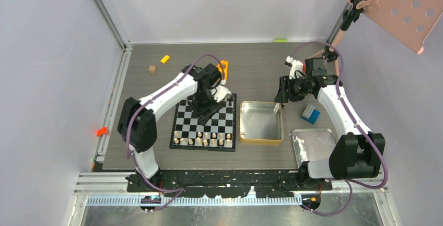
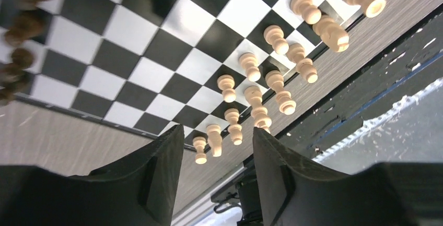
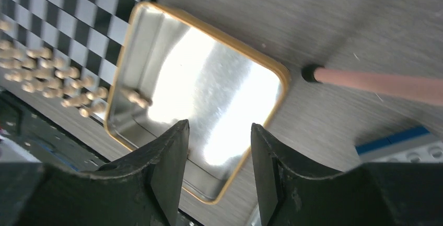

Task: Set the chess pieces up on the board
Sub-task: Place the chess piece on the chessboard, then adjust the storage box at the center of the board.

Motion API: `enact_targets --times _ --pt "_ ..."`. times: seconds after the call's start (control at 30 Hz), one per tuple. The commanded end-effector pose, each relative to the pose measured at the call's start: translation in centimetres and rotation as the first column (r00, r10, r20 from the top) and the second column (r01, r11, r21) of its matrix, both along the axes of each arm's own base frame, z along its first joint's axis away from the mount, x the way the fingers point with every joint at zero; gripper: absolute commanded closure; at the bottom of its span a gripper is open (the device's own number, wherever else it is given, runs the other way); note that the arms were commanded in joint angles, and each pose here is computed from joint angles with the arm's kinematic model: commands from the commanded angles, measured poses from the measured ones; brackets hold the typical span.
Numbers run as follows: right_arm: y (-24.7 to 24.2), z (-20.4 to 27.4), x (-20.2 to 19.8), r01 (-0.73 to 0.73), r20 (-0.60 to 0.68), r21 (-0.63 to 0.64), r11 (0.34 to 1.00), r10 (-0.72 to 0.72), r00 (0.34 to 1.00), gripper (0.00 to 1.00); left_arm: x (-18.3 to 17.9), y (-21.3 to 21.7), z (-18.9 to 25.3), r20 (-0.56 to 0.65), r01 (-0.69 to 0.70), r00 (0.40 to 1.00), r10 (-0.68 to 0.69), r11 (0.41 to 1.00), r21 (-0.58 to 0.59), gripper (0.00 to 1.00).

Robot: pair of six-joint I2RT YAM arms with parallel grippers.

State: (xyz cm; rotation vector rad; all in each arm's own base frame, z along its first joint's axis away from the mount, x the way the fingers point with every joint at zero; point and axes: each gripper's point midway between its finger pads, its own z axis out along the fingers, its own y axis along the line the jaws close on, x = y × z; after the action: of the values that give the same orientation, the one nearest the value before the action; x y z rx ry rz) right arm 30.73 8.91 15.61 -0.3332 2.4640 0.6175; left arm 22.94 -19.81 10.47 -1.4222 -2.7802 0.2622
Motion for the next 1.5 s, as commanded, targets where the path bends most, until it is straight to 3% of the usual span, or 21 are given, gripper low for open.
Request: enact_targets --times 0.0,0.13,0.4,0.77,1.0,1.3,1.47 --pt "-3.0 -2.4 -2.5 -0.053 -0.062 -0.197 0.979 0.042 0.997 0.46 3.0 -0.2 4.5 0.190 0.013 0.982 0.005 0.995 -0.095 0.44" --pt "-3.7 -6.0 -4.1 -0.123 -0.163 -0.275 0.953 0.080 0.983 0.47 4.5 -0.5 6.0 0.274 0.022 0.962 0.013 0.992 -0.126 0.39" --pt "-2.7 -10.7 -5.4 -0.255 -0.300 -0.325 0.911 0.156 0.941 0.53 5.5 -1.1 6.6 0.287 0.034 0.958 0.006 0.991 -0.133 0.37" --pt "-4.3 -10.1 -3.4 -0.327 -0.295 -0.460 0.826 0.205 0.933 0.76 5.9 -1.2 6.5 0.295 0.045 0.956 -0.004 0.990 -0.130 0.37" --pt "-3.4 -9.1 -2.2 -0.438 -0.299 -0.444 0.782 0.332 0.895 0.86 6.5 -1.3 6.3 0.313 0.061 0.950 -0.018 0.990 -0.125 0.36" --pt "-0.6 -9.4 -0.4 -0.644 -0.271 -0.507 0.573 0.603 0.750 0.94 7.8 -1.4 6.3 0.326 0.048 0.945 0.003 0.988 -0.148 0.36" --pt "0.9 -9.9 1.9 -0.725 -0.279 -0.566 0.392 0.736 0.616 0.95 8.6 -0.3 6.4 0.313 -0.017 0.946 0.078 0.981 -0.192 0.36"
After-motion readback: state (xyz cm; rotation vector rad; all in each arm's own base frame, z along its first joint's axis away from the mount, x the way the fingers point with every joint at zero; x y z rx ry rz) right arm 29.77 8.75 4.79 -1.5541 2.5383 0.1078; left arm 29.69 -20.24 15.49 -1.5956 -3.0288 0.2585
